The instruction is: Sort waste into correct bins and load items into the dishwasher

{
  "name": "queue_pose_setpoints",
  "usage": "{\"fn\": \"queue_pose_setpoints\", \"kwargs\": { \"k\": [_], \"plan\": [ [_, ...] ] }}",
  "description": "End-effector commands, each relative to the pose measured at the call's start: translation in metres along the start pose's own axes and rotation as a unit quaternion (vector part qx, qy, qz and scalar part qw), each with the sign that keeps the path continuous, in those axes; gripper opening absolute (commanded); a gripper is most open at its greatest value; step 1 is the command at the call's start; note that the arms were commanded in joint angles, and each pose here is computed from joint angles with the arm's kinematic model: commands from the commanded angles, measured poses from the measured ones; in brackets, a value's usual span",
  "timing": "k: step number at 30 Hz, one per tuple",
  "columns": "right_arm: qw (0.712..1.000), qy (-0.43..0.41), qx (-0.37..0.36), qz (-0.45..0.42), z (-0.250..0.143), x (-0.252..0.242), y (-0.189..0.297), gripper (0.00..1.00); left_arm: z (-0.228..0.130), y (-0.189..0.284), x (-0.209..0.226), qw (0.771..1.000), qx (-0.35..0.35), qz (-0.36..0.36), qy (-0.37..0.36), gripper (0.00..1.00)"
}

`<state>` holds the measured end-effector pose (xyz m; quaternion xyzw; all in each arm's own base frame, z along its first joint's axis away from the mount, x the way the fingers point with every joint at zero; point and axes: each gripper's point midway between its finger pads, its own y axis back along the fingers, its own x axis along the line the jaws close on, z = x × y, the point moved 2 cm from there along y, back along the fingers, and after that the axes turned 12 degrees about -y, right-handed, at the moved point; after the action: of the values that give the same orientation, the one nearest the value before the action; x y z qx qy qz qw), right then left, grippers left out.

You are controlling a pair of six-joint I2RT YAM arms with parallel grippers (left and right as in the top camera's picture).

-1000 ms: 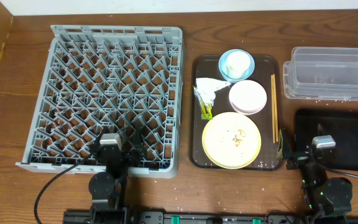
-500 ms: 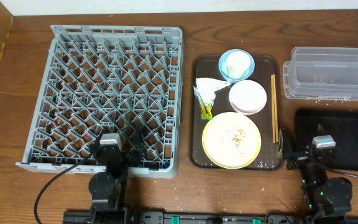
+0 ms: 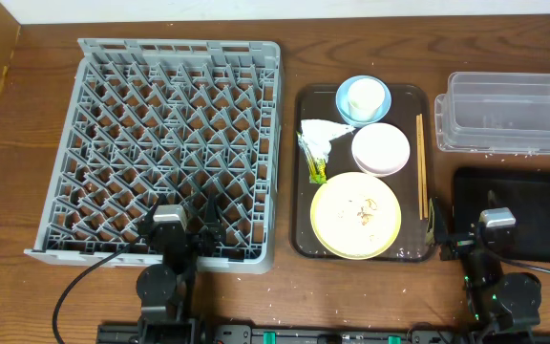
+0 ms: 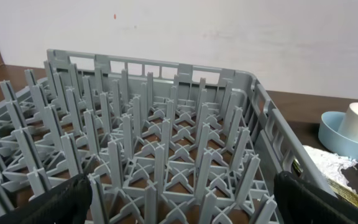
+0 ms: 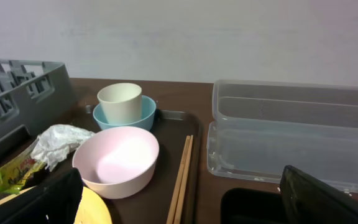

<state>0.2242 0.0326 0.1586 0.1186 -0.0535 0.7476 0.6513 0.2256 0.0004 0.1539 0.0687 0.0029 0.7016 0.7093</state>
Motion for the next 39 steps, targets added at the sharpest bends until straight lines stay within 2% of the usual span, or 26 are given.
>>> {"fn": "queue_pose_setpoints", "kwargs": {
  "k": [1,29,32,35,38,39],
  "plan": [
    [1.000,0.002,-0.001,-0.005,0.000,-0.002,0.000,0.99,-0.012,0.000,-0.004,1.000,0.022,-0.012,-0.008,0.94],
    [1.000,0.002,-0.001,-0.005,0.000,-0.002,0.000,0.99,-0.012,0.000,-0.004,1.000,0.022,-0.012,-0.007,0.94],
    [1.000,0.002,-0.001,-0.005,0.000,-0.002,0.000,0.99,-0.008,0.001,-0.022,0.996,0.014,-0.069,0.056,0.94],
    [1.000,0.002,-0.001,-0.005,0.000,-0.002,0.000,0.99,-0.001,0.012,-0.060,0.962,0.030,-0.197,0.187,0.94],
    [1.000,0.002,-0.001,-0.005,0.000,-0.002,0.000,0.99,0.002,0.034,-0.096,0.889,0.091,-0.322,0.313,0.94],
    [1.000,0.002,-0.001,-0.005,0.000,-0.002,0.000,0.99,0.003,0.036,-0.099,0.877,0.100,-0.330,0.335,0.94]
  ]
}}
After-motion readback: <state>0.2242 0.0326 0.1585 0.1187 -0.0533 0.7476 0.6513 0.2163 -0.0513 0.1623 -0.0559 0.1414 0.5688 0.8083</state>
